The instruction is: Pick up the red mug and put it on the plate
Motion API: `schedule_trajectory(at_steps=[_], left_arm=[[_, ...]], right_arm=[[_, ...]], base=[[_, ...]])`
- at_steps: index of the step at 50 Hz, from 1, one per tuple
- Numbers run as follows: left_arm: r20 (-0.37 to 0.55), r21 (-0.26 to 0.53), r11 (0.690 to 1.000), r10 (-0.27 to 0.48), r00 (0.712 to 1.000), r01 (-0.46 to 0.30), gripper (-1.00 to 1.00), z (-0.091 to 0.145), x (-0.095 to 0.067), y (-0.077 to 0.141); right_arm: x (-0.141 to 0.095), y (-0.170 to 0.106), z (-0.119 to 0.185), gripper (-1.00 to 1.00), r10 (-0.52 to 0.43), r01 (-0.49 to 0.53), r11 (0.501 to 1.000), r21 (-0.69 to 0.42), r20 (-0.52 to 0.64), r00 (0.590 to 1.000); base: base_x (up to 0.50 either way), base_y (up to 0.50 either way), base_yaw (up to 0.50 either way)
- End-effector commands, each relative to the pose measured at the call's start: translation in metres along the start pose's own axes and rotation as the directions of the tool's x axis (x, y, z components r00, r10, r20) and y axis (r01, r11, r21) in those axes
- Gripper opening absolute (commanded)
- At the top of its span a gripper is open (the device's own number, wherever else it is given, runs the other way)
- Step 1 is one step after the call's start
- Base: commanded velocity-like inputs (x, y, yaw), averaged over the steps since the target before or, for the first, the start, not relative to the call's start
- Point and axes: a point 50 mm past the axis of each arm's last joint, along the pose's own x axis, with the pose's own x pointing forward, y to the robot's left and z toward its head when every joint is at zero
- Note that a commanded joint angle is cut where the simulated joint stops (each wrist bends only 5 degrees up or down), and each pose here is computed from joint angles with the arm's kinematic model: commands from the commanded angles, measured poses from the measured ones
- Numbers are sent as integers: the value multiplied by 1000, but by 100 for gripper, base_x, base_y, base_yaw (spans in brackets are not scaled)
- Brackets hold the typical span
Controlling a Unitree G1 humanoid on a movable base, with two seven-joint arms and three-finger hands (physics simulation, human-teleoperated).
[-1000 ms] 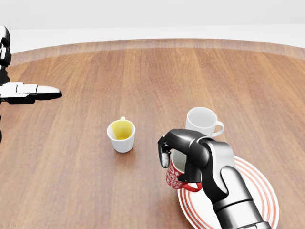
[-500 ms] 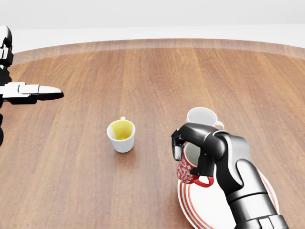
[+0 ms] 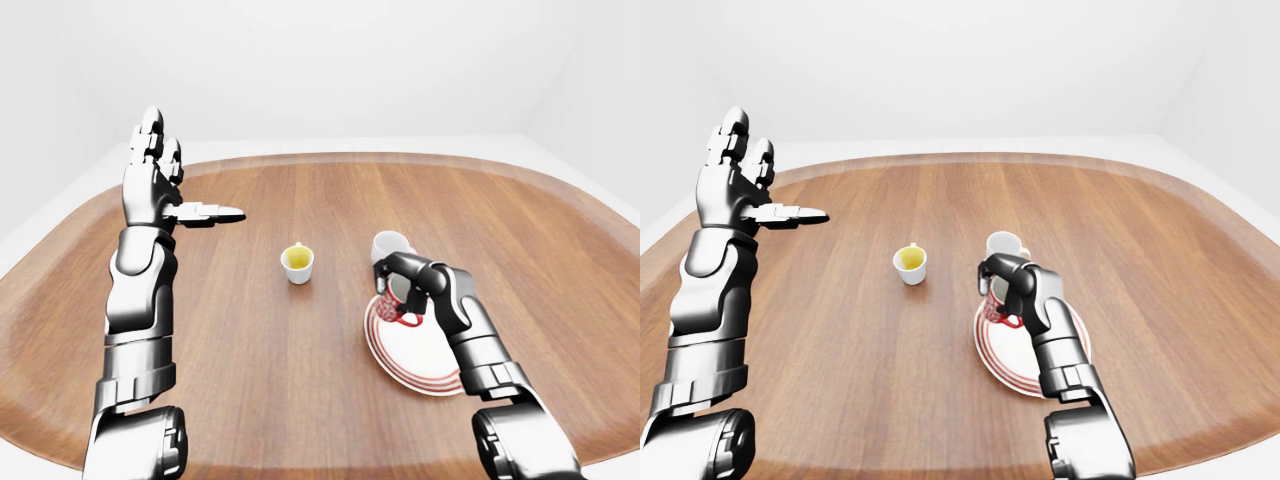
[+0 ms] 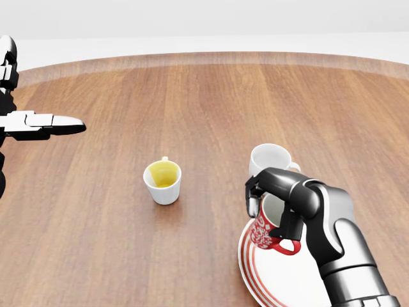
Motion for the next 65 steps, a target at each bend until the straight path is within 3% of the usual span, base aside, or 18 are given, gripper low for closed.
schedule_trajectory(at_steps=[1, 35, 65], left_arm=[[5, -1, 1000, 0, 1000, 0, 100, 1, 0, 0], [-18, -1, 1000, 3, 1000, -3, 100, -5, -3, 1], [-24, -4, 1000, 2, 1000, -2, 100, -7, -4, -1]], right_arm=[[-7, 4, -16, -100, -13, 13, 1000, 14, -39, 999], [-16, 34, -56, -100, 25, -14, 996, 83, -124, 992], [-27, 18, -75, -100, -20, 31, 998, 54, -192, 981]], base=[[0, 0, 0], [0, 0, 0], [0, 0, 0]])
